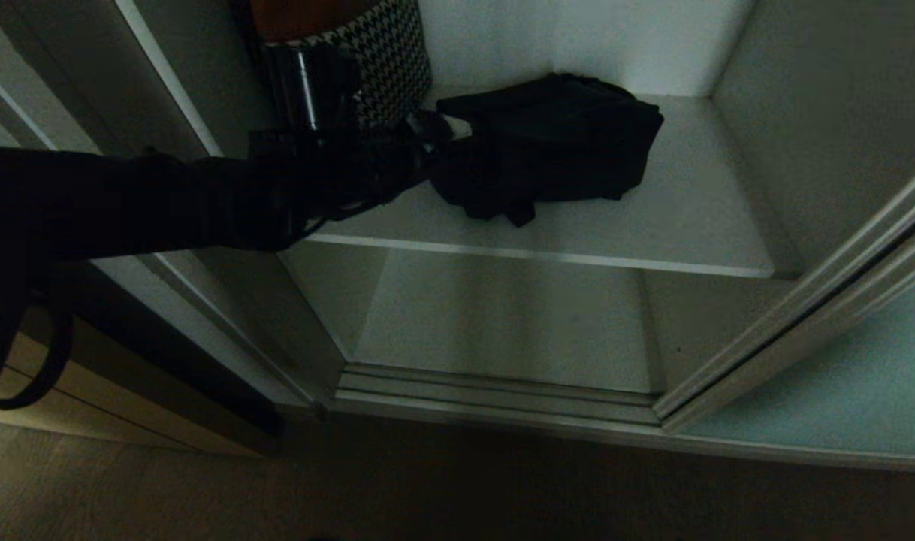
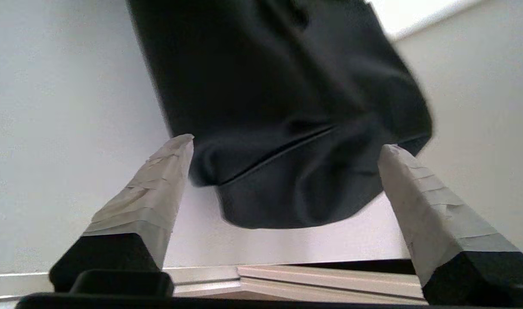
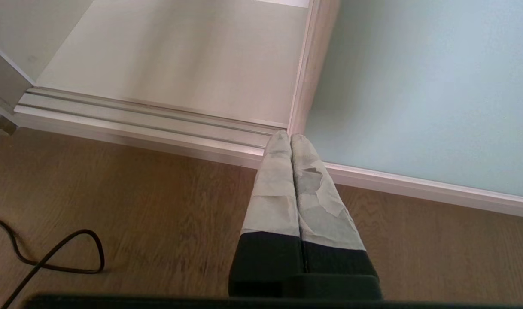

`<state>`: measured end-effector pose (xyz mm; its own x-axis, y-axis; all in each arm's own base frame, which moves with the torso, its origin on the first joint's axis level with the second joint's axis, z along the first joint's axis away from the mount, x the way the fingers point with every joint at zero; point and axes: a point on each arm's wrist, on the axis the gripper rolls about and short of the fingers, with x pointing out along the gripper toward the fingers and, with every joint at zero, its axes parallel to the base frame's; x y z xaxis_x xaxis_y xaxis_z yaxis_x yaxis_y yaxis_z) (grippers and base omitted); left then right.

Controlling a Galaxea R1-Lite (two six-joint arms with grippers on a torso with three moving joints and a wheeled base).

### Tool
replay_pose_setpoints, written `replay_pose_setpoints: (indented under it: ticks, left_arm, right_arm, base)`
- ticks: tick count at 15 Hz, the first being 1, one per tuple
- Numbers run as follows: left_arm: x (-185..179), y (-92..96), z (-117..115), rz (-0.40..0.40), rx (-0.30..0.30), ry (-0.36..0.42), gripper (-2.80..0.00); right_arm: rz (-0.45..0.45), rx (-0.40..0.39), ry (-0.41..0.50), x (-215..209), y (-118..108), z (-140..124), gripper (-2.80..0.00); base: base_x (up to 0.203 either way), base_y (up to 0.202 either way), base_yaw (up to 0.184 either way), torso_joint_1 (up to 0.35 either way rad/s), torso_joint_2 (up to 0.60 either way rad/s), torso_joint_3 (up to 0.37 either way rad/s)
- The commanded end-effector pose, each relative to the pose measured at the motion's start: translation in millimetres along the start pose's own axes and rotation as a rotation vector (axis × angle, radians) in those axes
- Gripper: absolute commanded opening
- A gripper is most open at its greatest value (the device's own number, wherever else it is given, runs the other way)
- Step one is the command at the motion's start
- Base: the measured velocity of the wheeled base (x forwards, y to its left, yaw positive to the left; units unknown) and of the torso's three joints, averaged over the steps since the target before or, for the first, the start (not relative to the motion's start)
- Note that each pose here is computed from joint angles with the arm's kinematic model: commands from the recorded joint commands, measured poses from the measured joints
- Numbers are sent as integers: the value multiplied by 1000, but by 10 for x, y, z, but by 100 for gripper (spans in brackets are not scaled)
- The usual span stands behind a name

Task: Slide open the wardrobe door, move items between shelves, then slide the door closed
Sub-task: Place the bag on the lower shelf

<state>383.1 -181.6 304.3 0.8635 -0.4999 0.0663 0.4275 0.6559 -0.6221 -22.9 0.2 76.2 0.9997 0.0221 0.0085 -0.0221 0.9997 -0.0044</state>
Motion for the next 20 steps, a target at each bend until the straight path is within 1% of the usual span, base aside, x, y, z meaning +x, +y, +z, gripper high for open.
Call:
replay_pose_setpoints:
  ticks: [1,2,5,9,13,15,17,19,20]
  left_arm:
    - [86,130,-191,28,-7,36,0]
    - [85,146,-214,35,-7,40,0]
    - [48,71,-220,22,-4,44,0]
    - [26,43,-198,16,-3,39,0]
    - [4,23,-169,13,-4,34,0]
    - [18,67,-226,29,-6,55,0]
    - [-4,89,-247,46,-8,75,0]
    - [-89,33,-194,65,-13,111,0]
    - [-155,-22,-137,63,-14,112,0]
  right_arm:
    - [1,0,-2,-1,0,0,-280]
    - [1,0,-2,-1,0,0,-280]
    - [1,0,-2,-2,0,0,-280]
    - [1,0,-4,-3,0,0,-280]
    - [1,0,-4,-2,0,0,-280]
    - [1,0,-2,-1,0,0,-280]
    - [1,0,-2,-1,0,0,-280]
    - [1,0,-4,-3,0,0,-280]
    - [1,0,-4,-2,0,0,-280]
  base:
    - [0,0,0,0,0,0]
    - [0,0,0,0,0,0]
    - [0,0,0,0,0,0]
    - [12,0,0,2,0,1]
    - [178,0,2,1,3,2]
    - [174,0,2,1,5,2]
    - [33,0,-3,2,4,1]
    - [0,0,0,0,0,0]
    - [0,0,0,0,0,0]
